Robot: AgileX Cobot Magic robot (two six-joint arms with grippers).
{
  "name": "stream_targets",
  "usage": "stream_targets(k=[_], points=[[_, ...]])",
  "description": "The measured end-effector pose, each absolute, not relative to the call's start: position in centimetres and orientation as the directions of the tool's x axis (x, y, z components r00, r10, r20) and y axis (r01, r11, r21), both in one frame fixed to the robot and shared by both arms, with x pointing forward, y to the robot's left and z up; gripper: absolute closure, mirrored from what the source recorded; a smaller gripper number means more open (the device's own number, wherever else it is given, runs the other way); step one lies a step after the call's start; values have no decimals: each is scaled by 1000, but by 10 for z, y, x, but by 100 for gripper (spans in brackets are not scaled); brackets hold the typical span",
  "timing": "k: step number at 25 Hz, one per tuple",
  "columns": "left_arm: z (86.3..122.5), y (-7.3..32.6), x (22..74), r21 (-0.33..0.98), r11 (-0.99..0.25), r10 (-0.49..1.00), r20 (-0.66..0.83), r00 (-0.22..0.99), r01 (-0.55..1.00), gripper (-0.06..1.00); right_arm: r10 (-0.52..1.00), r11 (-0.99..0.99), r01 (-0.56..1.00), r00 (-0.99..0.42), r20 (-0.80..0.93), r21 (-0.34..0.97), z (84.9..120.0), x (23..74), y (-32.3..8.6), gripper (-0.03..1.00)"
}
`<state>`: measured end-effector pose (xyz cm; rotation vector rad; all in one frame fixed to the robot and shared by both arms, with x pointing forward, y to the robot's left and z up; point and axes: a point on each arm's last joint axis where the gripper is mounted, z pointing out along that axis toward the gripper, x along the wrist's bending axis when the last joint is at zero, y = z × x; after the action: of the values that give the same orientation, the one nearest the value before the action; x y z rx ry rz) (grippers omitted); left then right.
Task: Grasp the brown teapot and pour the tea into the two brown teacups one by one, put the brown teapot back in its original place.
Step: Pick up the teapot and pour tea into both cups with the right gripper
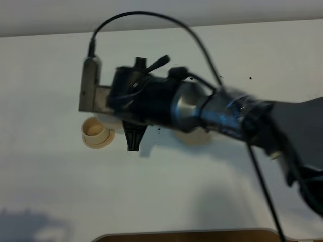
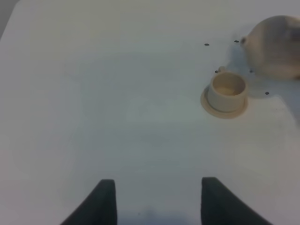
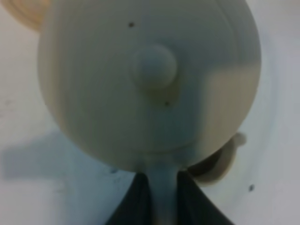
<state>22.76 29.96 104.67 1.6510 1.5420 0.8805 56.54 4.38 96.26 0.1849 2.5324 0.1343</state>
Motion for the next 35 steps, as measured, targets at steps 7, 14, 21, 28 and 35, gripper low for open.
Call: stream_targets(k=[7, 14, 21, 28, 35], points=[[1047, 300, 228, 852, -44, 998, 16, 59, 521, 49, -20, 1000, -20, -780, -625, -7, 947, 562, 55, 85], [1047, 300, 228, 852, -44, 998, 16, 59, 521, 49, -167, 986, -132, -752, -637, -103, 948, 563, 55, 85], [1047, 300, 228, 852, -44, 998, 16, 59, 521, 49, -253, 968, -183, -710, -658, -174, 951, 566, 55, 85], [1047, 300, 228, 852, -44, 998, 16, 59, 521, 49, -313, 950, -198, -662, -681, -243, 952, 570, 53, 85], [1047, 300, 228, 852, -44, 998, 16, 59, 521, 49, -373, 926, -200, -621, -690, -322, 938, 573, 56, 85]])
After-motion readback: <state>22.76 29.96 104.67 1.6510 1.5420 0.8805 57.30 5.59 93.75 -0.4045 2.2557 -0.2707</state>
